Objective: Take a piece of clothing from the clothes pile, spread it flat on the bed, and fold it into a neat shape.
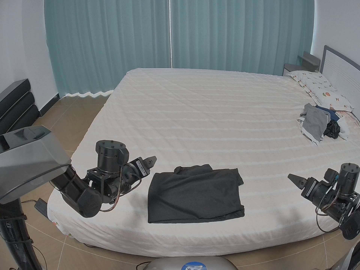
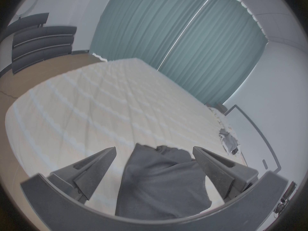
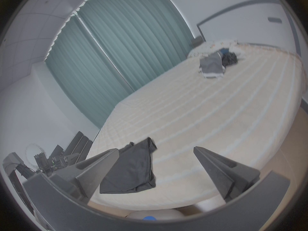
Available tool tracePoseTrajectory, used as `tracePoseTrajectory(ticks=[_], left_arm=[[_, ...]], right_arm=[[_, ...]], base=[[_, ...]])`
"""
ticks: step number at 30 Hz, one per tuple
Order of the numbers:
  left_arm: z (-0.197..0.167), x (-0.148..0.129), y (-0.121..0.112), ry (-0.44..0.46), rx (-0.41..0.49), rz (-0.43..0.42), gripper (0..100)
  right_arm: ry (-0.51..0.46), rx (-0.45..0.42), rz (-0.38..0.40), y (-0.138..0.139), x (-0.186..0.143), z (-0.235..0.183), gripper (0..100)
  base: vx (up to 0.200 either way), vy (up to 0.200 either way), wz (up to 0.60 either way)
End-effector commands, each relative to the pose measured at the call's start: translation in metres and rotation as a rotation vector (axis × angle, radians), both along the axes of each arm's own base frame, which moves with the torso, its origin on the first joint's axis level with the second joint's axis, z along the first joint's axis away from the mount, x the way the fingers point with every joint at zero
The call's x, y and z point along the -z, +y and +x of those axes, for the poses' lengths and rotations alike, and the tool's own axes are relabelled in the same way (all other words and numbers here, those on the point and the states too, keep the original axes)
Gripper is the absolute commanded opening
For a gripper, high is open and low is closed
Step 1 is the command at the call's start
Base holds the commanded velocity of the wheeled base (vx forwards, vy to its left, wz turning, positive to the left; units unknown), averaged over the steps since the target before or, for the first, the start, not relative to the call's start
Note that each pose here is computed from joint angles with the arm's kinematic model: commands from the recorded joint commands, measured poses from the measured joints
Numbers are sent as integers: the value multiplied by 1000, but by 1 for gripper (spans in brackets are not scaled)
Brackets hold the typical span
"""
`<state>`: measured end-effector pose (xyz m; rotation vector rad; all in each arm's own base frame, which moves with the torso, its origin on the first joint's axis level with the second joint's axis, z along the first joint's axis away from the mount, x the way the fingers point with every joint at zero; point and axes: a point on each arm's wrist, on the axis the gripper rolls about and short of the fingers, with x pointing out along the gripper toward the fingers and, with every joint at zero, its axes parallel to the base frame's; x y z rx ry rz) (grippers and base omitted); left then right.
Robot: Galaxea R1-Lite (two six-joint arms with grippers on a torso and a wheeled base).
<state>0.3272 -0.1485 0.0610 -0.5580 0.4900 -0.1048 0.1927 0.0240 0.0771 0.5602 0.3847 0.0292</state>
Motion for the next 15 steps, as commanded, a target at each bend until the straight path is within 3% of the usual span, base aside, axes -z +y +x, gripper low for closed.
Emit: tracePoseTrajectory(ticks=[1,7,8,9,11,13,15], left_arm=[[-38,-40,25,-172,-21,-1,100],[-79,-59,54,-263,-11,124,100],[-86,-66,60,-290,-23,130,100],[-88,-67,62,-294,-25,133,100],[-101,-73,74,-313,-56,137,100],[-107,-74,78,-316,-71,151,100],[-125,-74,92,-323,-106,234,100]], right_arm=[[-175,2,-127,-5,-37,-34,100],[-238,-23,-318,-12,-53,-77,100],[-228,-37,-386,-14,-52,-89,100],[-223,-40,-403,-14,-52,-92,100],[-175,-22,-551,-21,-45,-118,100],[-168,-9,-592,-23,-43,-127,100],[-181,19,-670,-26,-38,-150,100]], base=[[0,0,0],[0,0,0],[0,0,0],[0,0,0],[0,0,0],[0,0,0],[0,0,0]])
